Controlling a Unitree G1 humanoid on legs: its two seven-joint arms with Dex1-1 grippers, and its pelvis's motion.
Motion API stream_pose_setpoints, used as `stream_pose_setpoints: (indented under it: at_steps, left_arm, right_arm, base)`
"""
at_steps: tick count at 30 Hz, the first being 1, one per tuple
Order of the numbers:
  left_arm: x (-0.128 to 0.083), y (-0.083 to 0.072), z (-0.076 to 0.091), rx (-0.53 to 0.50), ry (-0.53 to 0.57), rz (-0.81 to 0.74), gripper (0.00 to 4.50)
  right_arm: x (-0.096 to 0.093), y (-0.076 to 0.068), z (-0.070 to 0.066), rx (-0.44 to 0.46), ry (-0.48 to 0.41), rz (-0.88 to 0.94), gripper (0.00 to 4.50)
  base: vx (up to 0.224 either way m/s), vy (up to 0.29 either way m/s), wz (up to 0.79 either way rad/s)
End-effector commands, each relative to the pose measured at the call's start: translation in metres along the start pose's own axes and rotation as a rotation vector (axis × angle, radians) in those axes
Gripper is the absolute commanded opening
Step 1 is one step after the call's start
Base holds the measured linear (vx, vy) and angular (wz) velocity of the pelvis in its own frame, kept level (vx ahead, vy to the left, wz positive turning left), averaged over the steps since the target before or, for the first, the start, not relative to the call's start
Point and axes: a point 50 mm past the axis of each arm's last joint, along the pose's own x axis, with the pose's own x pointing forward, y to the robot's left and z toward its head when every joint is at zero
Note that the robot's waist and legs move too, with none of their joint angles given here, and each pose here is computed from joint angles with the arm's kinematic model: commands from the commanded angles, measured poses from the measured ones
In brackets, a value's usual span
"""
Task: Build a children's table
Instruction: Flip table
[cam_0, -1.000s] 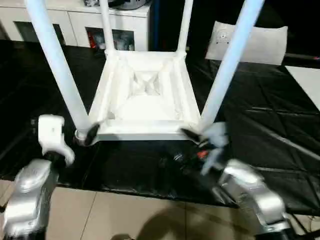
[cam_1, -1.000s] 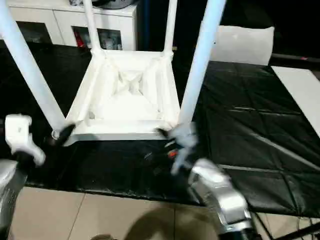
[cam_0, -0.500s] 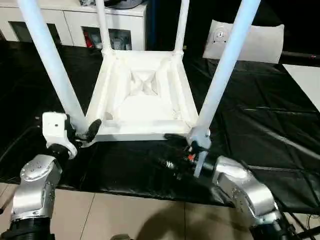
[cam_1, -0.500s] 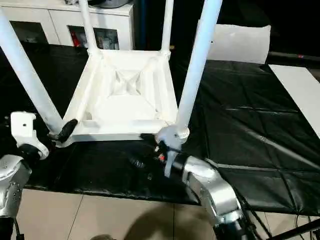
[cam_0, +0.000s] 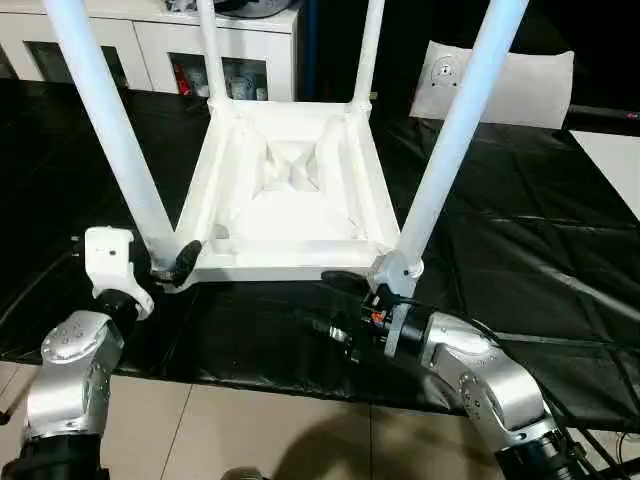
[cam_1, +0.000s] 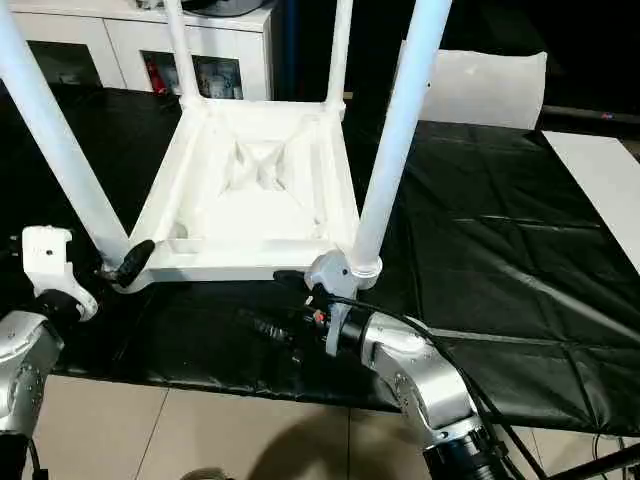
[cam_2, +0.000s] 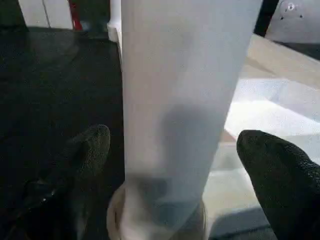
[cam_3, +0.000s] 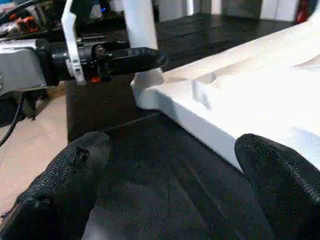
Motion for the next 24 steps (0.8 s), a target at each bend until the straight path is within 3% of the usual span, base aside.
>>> stream_pose_setpoints:
  at_steps: [1,9,24]
  left_arm:
    - [0.002,0.001,0.001,0.017,0.006,-0.012,4.30]
    - [0.003,0.019,0.003,0.025,0.009,-0.076,4.30]
    - [0.005,0.034,0.010,0.037,0.012,-0.269,3.04]
  right_arm:
    - [0.000,-0.003,0.005,-0.009,0.005,0.012,4.50]
    - [-0.001,0.002,0.006,-0.029,0.025,0.145,4.50]
    - [-0.001,0.001,0.006,-0.042,0.023,0.223,4.50]
  base:
    - [0.000,0.000,0.00]
    - [0.000,0.000,0.00]
    - [0.000,0.000,0.00]
